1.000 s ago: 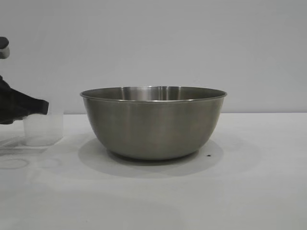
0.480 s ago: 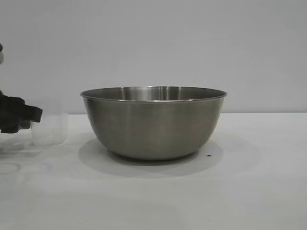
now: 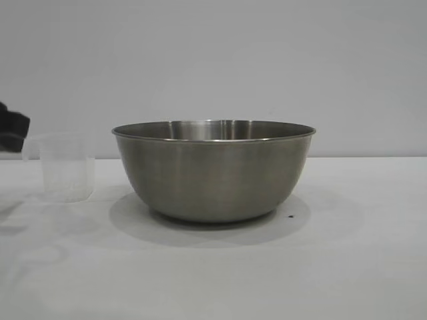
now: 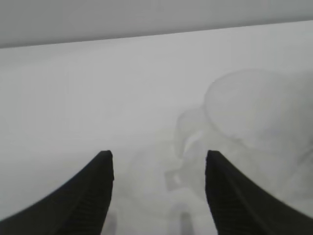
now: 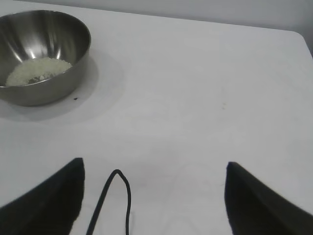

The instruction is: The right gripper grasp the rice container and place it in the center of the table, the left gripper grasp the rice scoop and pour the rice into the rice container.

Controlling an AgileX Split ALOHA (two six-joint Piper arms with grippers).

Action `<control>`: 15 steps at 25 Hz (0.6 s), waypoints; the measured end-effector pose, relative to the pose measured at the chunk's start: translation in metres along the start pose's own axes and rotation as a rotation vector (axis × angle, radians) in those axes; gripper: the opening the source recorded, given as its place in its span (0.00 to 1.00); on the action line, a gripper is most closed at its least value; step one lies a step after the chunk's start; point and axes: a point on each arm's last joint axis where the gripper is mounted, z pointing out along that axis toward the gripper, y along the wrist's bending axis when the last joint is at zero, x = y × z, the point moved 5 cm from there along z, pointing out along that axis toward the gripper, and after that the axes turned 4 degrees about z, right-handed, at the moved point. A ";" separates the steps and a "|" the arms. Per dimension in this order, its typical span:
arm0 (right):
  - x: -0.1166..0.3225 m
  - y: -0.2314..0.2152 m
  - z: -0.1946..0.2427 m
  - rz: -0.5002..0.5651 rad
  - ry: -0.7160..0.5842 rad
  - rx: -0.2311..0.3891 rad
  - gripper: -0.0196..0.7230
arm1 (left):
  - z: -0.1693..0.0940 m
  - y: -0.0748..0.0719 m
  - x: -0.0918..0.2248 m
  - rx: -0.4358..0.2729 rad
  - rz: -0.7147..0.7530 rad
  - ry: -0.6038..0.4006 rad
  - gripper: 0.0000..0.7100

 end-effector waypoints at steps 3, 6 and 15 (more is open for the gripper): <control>0.000 0.000 0.000 0.000 0.000 0.000 0.71 | -0.008 -0.003 -0.012 0.033 -0.002 0.004 0.51; 0.000 0.000 0.000 0.000 0.000 0.000 0.71 | -0.016 -0.005 -0.022 0.059 -0.001 0.024 0.51; 0.000 0.000 0.000 0.000 0.000 0.000 0.71 | -0.040 -0.007 -0.022 0.104 -0.006 0.219 0.51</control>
